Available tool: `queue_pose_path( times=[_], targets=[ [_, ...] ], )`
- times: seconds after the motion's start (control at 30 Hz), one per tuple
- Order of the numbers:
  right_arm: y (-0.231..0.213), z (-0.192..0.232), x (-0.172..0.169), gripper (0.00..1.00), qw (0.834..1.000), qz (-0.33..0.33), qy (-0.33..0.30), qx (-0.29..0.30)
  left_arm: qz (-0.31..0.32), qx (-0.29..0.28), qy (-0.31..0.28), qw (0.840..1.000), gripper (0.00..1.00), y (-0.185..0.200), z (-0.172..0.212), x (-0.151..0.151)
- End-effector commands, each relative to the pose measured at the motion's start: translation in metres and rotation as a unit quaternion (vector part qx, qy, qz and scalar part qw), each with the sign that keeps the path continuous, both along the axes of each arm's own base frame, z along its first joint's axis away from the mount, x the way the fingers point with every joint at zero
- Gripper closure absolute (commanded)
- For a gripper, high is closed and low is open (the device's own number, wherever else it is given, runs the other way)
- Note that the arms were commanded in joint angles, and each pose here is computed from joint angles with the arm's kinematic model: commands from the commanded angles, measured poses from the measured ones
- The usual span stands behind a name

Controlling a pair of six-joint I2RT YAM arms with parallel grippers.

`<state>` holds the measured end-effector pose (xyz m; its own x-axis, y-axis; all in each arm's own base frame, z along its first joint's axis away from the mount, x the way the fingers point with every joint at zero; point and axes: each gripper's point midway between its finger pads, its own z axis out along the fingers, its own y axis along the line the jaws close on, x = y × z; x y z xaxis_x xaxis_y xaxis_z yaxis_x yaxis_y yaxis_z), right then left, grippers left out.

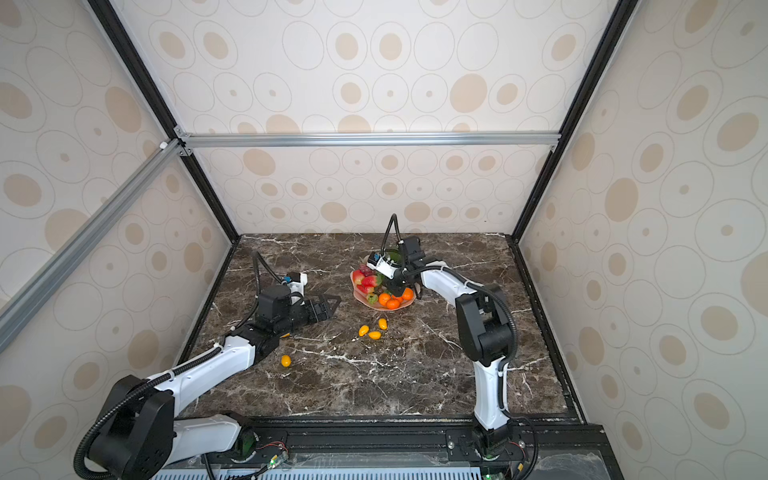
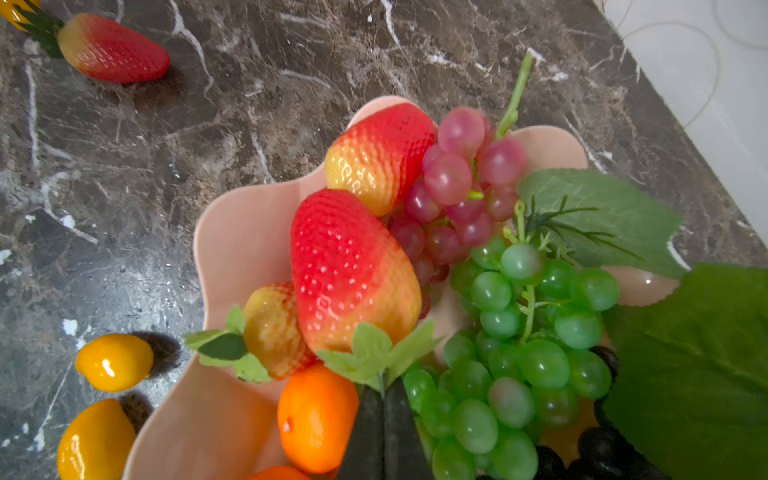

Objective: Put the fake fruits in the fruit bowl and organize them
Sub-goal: 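Carry the strawberry with the right gripper into the pink bowl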

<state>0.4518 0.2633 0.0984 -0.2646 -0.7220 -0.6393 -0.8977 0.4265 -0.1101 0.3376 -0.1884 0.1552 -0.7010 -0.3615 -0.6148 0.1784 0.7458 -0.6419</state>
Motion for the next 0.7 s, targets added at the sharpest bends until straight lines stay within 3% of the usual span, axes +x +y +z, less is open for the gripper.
queue_pose_path(
  times=[0.0, 0.17, 0.4, 0.67],
  targets=[
    [-0.004, -0.007, 0.001, 1.0, 1.0, -0.001, 0.01, -0.017, 0.003, -0.012, -0.027, 1.0, 0.02, -0.005, 0.023, 0.009],
    [-0.011, -0.016, -0.001, 0.98, 0.999, -0.003, 0.016, -0.042, 0.002, -0.013, -0.025, 1.0, 0.02, -0.006, 0.022, 0.009],
    [-0.016, -0.017, 0.002, 0.8, 0.998, -0.012, 0.011, -0.057, -0.003, -0.013, -0.023, 1.0, 0.02, -0.009, 0.02, 0.01],
    [-0.02, 0.009, 0.006, 0.68, 0.998, -0.025, -0.026, -0.053, 0.012, 0.013, -0.022, 1.0, 0.02, 0.0, 0.019, 0.011]
  ],
)
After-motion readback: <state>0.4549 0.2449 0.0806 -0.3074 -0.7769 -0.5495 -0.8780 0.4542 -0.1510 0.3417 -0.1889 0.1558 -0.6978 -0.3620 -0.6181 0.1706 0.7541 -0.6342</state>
